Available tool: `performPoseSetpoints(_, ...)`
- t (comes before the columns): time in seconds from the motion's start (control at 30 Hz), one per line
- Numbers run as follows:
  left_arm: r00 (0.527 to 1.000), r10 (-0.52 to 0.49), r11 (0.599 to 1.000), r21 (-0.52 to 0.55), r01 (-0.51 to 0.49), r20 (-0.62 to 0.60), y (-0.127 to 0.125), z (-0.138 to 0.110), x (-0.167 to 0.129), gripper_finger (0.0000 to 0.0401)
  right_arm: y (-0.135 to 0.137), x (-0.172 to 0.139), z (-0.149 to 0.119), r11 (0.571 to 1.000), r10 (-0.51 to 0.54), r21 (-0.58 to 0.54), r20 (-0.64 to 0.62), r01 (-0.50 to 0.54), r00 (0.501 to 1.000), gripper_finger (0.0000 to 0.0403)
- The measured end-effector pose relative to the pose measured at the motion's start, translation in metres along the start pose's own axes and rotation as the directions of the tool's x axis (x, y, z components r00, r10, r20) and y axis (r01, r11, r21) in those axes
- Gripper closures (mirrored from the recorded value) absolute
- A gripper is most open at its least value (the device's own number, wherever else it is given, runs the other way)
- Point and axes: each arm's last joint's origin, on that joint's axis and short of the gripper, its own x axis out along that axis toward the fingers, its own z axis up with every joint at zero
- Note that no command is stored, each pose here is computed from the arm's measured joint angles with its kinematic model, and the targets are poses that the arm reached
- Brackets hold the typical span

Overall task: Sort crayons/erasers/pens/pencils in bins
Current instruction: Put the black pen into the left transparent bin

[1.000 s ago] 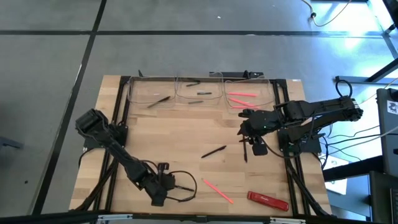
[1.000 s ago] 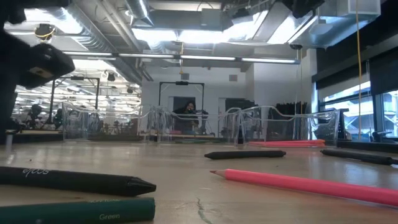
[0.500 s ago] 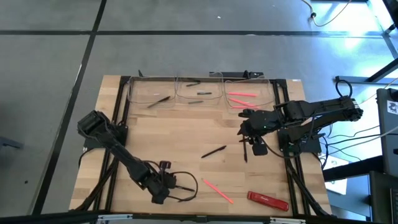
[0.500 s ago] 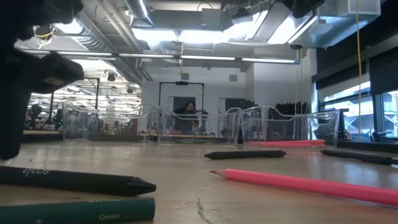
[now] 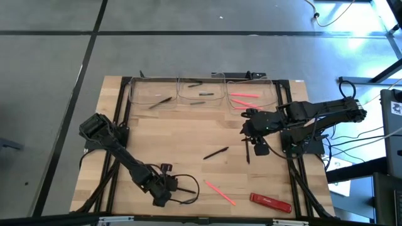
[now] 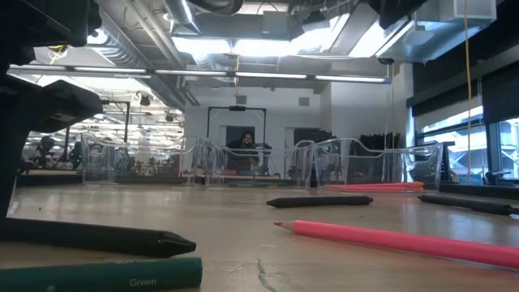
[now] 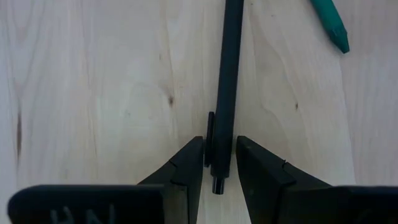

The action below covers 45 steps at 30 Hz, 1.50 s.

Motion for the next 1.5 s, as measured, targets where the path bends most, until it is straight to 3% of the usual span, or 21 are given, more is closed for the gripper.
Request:
performPoseSetpoints(0.23,1.0,0.014,1.0,-0.001,-0.014,-0.01,-0.001,-0.002,0.005,0.0311,0.0,0.0,0.0,1.0,0.0,0.004,0.0,0.0,1.0,0.026)
performPoseSetpoints(0.33,1.0,0.018,0.999,-0.047,-0.019,-0.021,0.0,-0.002,0.006,0.0314,0.0,0.0,0.0,1.0,0.0,0.004,0.0,0.0,1.0,0.026)
performPoseSetpoints(0.67,0.999,0.011,0.98,-0.197,-0.021,-0.052,0.006,-0.001,0.008,0.0385,0.0,0.0,0.0,1.0,0.0,0.004,0.0,0.0,1.0,0.026)
performPoseSetpoints(0.8,0.999,0.006,0.967,-0.255,-0.017,-0.047,0.006,0.0,0.007,0.0389,0.0,0.0,0.0,1.0,0.0,0.004,0.0,0.0,1.0,0.026)
performPoseSetpoints(1.2,0.998,-0.029,0.938,-0.343,0.048,0.06,0.023,0.019,-0.031,0.0385,0.0,0.0,0.0,1.0,-0.002,0.002,0.001,0.002,1.0,0.026)
performPoseSetpoints(1.5,0.988,0.06,0.898,-0.44,0.009,0.144,0.067,0.033,-0.081,0.0385,0.0,0.0,0.001,1.0,-0.003,0.004,0.006,0.003,1.0,0.026)
